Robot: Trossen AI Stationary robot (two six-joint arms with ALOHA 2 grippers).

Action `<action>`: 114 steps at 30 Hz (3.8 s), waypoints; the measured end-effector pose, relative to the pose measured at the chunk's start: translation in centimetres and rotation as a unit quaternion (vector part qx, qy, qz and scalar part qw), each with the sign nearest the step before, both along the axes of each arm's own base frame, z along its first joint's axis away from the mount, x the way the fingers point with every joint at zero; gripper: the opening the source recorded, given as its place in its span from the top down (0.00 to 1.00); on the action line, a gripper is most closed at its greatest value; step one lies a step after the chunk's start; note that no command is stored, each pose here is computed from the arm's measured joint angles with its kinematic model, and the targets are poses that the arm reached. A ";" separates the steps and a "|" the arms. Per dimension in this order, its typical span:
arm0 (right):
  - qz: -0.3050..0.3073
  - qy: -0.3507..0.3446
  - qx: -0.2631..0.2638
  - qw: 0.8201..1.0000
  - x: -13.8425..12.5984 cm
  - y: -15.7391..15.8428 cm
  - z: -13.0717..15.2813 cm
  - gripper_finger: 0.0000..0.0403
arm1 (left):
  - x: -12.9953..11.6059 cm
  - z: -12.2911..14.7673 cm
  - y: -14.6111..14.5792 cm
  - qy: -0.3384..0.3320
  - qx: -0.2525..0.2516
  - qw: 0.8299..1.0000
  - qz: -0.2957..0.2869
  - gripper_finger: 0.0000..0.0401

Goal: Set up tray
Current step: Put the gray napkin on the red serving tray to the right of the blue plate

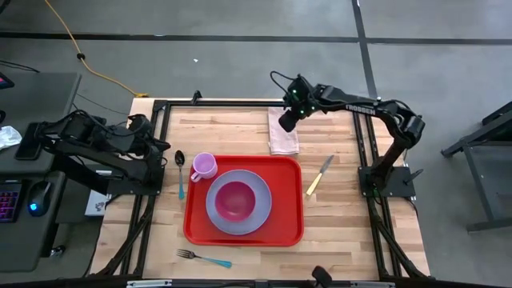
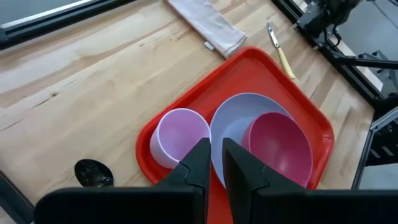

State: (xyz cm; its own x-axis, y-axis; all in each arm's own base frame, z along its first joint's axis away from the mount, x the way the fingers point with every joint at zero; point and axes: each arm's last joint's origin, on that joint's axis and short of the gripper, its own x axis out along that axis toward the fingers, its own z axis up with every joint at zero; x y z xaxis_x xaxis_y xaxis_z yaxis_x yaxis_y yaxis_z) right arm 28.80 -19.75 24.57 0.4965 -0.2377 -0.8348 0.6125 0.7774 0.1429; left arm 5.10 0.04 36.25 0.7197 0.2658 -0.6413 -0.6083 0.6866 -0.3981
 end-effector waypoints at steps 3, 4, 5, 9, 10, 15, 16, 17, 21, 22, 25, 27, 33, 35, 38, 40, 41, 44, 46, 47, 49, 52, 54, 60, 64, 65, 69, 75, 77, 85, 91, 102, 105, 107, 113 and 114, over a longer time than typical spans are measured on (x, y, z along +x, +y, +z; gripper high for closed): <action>0.020 0.015 0.000 1.000 0.2 0.4 -0.3 0.81 | -0.2 0.0 0.0 -0.003 -0.001 1.000 0.000 0.82; 0.028 0.019 0.004 0.999 0.2 0.6 -0.4 0.81 | -0.2 0.0 0.0 -0.004 -0.002 1.000 0.002 0.82; 0.037 0.024 0.009 0.999 0.4 0.8 -0.7 0.81 | -0.2 0.0 0.1 -0.005 -0.003 1.000 0.002 0.82; 0.067 0.036 0.031 0.997 1.5 1.8 -1.9 0.81 | -0.2 0.0 0.1 -0.005 -0.001 1.000 0.003 0.82; 0.073 0.040 0.033 0.996 1.8 2.1 -2.3 0.81 | -0.2 0.0 0.1 -0.005 0.000 1.000 0.004 0.82; 0.090 0.046 0.035 0.994 3.3 3.1 -3.8 0.81 | -0.2 0.0 0.1 -0.007 -0.005 1.000 0.008 0.82; 0.089 0.045 0.037 0.994 3.5 3.2 -3.9 0.81 | -0.2 0.0 0.1 -0.008 -0.006 1.000 0.009 0.82; 0.089 0.045 0.041 0.994 3.7 3.3 -4.1 0.81 | -0.2 0.0 0.1 -0.008 -0.006 1.000 0.010 0.82; 0.090 0.041 0.045 0.994 4.1 3.7 -4.4 0.81 | -0.2 0.0 0.1 -0.008 -0.005 1.000 0.011 0.82; 0.091 0.037 0.043 0.994 4.2 3.8 -4.3 0.81 | -0.2 0.0 0.1 -0.008 -0.005 1.000 0.012 0.82; 0.094 0.026 0.036 0.995 4.5 3.8 -4.2 0.81 | -0.2 0.0 0.1 -0.009 -0.004 1.000 0.013 0.82; 0.114 0.029 0.024 0.993 4.6 3.9 -4.2 0.81 | -0.2 0.0 0.1 -0.009 -0.004 1.000 0.013 0.82; 0.210 0.123 -0.008 0.970 3.7 4.9 -4.4 0.81 | -0.2 0.0 0.1 -0.009 -0.005 1.000 0.013 0.82; 0.224 0.155 -0.006 0.962 3.3 5.2 -4.4 0.81 | -0.2 0.0 0.1 -0.009 -0.005 1.000 0.013 0.82; 0.251 0.186 0.020 0.950 2.7 5.7 -4.4 0.81 | -0.2 0.0 0.1 -0.009 -0.005 1.000 0.013 0.82; 0.270 0.200 0.031 0.941 2.5 6.2 -4.5 0.81 | -0.2 0.0 0.1 -0.009 -0.004 1.000 0.013 0.82; 0.278 0.210 0.034 0.937 2.3 6.4 -4.5 0.81 | -0.2 0.0 0.1 -0.009 -0.004 1.000 0.013 0.82; 0.312 0.227 0.035 0.922 2.2 7.0 -4.5 0.81 | -0.2 0.0 0.1 -0.009 -0.003 1.000 0.014 0.82; 0.335 0.233 0.031 0.912 2.2 7.4 -4.6 0.81 | -0.2 0.0 0.1 -0.009 -0.003 1.000 0.014 0.82; 0.348 0.236 0.028 0.907 2.2 7.6 -4.6 0.81 | -0.2 0.0 0.1 -0.009 -0.003 1.000 0.014 0.82; 0.372 0.246 0.018 0.895 2.2 7.9 -4.6 0.81 | -0.2 0.0 0.1 -0.009 -0.004 1.000 0.013 0.82; 0.404 0.257 -0.006 0.878 2.3 8.3 -4.6 0.81 | -0.2 0.0 0.1 -0.009 -0.005 1.000 0.012 0.82; 0.423 0.260 -0.016 0.868 2.4 8.4 -4.6 0.81 | -0.2 0.0 0.1 -0.009 -0.005 1.000 0.012 0.82; 0.442 0.280 -0.027 0.852 1.9 8.5 -5.4 0.81 | -0.2 0.0 0.1 -0.009 -0.005 1.000 0.012 0.82; 0.445 0.300 -0.022 0.843 1.2 8.7 -6.5 0.81 | -0.2 0.0 0.1 -0.009 -0.005 1.000 0.012 0.82; 0.445 0.303 -0.020 0.842 1.0 8.7 -6.8 0.81 | -0.2 0.0 0.1 -0.009 -0.005 1.000 0.012 0.82; 0.436 0.333 -0.036 0.835 0.7 8.8 -7.2 0.81 | -0.2 0.0 0.1 -0.009 -0.004 1.000 0.013 0.82; 0.420 0.336 -0.049 0.841 0.9 8.7 -7.2 0.81 | -0.2 0.1 0.1 -0.010 -0.004 1.000 0.014 0.82; 0.413 0.336 -0.056 0.845 1.0 8.6 -7.2 0.81 | -0.2 0.1 0.1 -0.012 -0.005 1.000 0.015 0.82; 0.401 0.328 -0.060 0.853 1.2 8.5 -7.2 0.81 | -0.1 0.1 0.1 -0.015 -0.005 1.000 0.015 0.82; 0.415 0.326 -0.062 0.847 1.3 8.9 -7.2 0.77 | -0.1 0.1 0.1 -0.015 -0.005 1.000 0.016 0.82; 0.463 0.313 -0.120 0.821 2.4 10.0 -7.3 0.51 | -0.1 0.1 0.1 -0.014 -0.002 1.000 0.017 0.82; 0.460 0.306 -0.127 0.824 2.5 9.8 -7.3 0.49 | -0.1 0.1 0.1 -0.013 -0.001 1.000 0.016 0.82; 0.459 0.306 -0.126 0.825 2.5 9.7 -7.3 0.49 | -0.1 0.1 0.1 -0.013 -0.001 1.000 0.016 0.82; 0.468 0.301 -0.119 0.822 2.8 9.6 -7.9 0.50 | -0.1 0.1 0.1 -0.013 -0.001 1.000 0.016 0.82; 0.468 0.302 -0.119 0.822 2.9 9.6 -8.2 0.50 | -0.1 0.1 0.1 -0.012 0.001 1.000 0.015 0.82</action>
